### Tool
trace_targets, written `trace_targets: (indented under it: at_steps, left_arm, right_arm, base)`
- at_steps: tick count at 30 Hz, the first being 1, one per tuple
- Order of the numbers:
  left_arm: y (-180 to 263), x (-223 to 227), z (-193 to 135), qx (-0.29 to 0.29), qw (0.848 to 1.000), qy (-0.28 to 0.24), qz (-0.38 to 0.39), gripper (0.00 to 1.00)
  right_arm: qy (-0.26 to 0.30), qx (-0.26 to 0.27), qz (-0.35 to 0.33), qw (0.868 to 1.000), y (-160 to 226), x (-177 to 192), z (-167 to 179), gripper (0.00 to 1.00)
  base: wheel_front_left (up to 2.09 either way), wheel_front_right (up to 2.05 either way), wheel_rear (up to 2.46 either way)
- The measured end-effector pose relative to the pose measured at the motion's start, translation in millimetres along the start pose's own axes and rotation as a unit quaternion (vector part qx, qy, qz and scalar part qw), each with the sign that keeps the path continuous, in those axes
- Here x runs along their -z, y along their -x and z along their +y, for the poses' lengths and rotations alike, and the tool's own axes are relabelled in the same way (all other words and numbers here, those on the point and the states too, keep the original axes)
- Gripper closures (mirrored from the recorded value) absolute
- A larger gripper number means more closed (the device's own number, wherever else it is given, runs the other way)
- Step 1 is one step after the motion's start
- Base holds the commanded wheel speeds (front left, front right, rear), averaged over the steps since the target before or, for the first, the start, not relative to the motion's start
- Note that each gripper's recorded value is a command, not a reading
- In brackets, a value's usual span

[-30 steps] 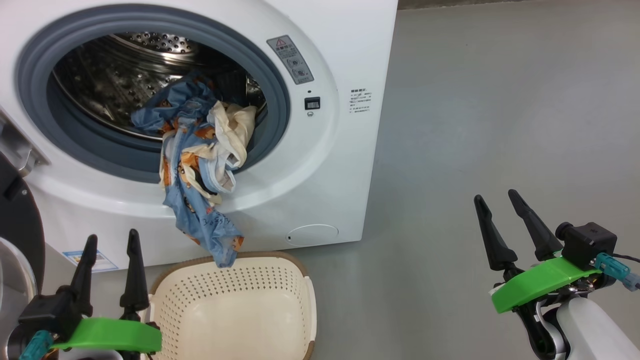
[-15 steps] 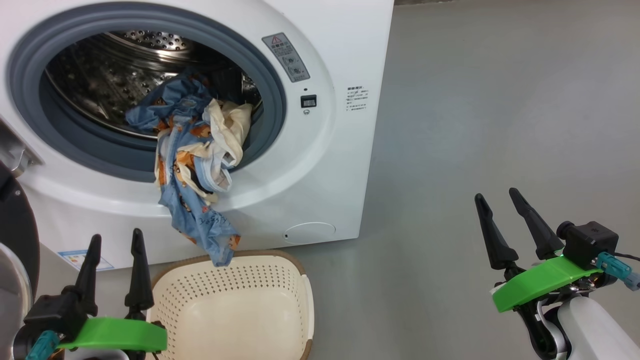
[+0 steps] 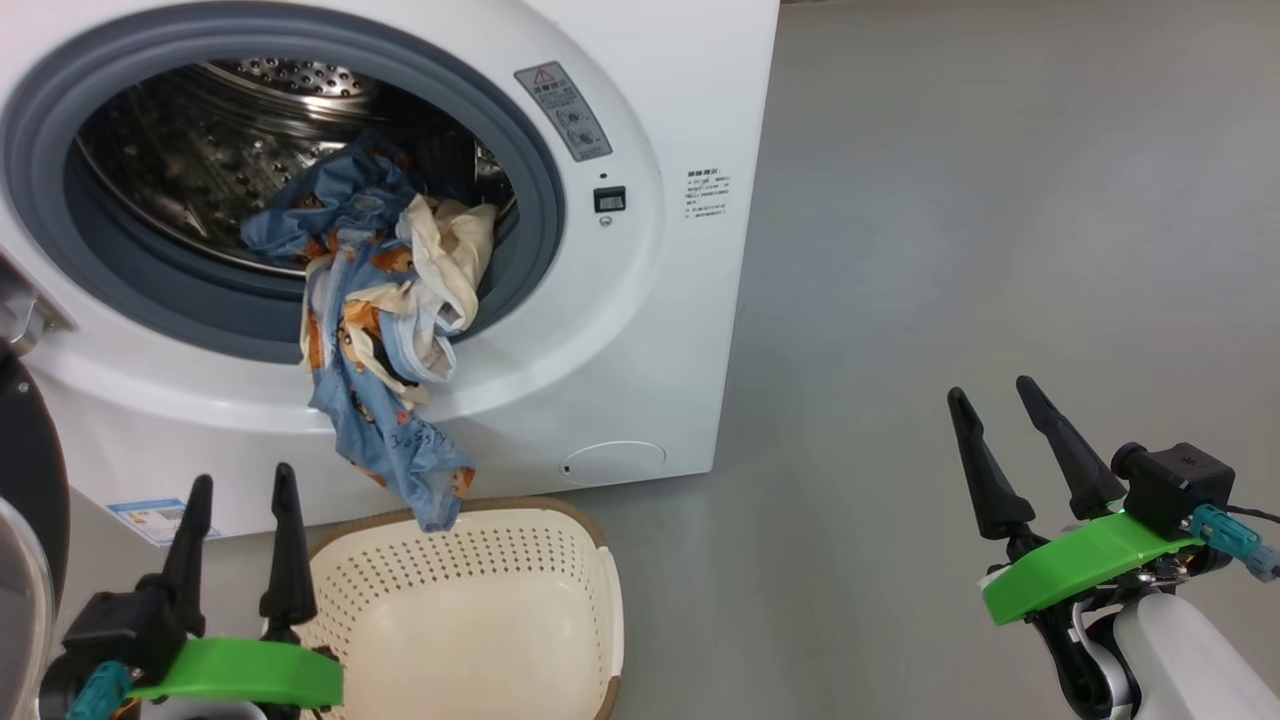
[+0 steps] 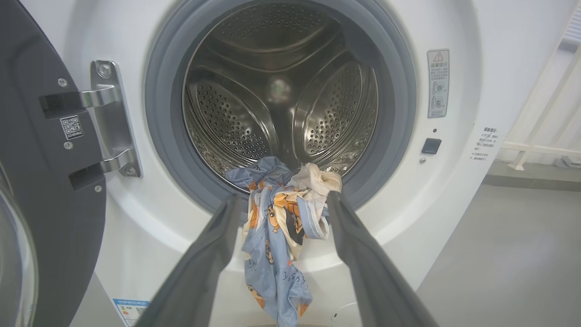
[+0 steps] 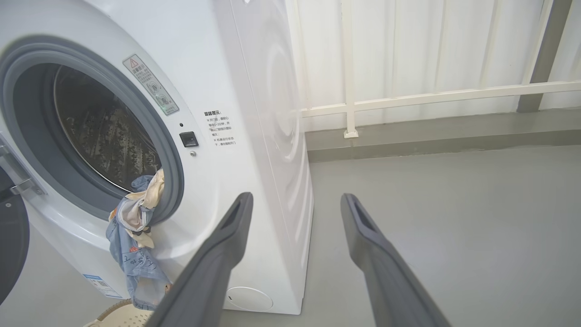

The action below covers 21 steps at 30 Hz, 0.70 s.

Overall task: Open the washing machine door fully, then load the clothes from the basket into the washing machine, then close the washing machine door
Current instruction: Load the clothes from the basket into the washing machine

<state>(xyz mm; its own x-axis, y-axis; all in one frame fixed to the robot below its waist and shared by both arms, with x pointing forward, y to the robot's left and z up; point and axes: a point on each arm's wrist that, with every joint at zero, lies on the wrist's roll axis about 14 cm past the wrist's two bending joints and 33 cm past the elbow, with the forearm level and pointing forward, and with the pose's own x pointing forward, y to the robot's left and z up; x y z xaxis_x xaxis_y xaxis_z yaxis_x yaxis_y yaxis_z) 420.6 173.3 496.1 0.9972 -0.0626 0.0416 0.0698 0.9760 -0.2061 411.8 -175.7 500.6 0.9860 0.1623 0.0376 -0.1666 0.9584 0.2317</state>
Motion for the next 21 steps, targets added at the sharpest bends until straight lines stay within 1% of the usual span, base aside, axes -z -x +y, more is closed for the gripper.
trace_targets:
  at_steps: [9, 17, 21]
  left_arm:
    - [1.0, 40.2, -1.1, 0.002, 0.998, 0.002, 0.061, 0.00]
    - [-18.0, 75.6, -2.7, 0.008, 0.992, 0.000, 0.123, 0.00]
    - [-27.0, 97.9, -2.0, 0.007, 0.987, 0.013, 0.157, 0.00]
  right_arm:
    - [-0.001, 0.006, 0.009, 1.000, -0.7, 6.6, -4.6, 0.00]
    - [-0.003, 0.015, 0.019, 1.000, -4.1, 15.3, -11.3, 0.00]
    - [-0.005, 0.021, 0.022, 1.000, -9.0, 18.1, -15.5, 0.00]
  base:
    - [0.00, 0.00, 0.00]
    - [0.00, 0.00, 0.00]
    - [0.00, 0.00, 0.00]
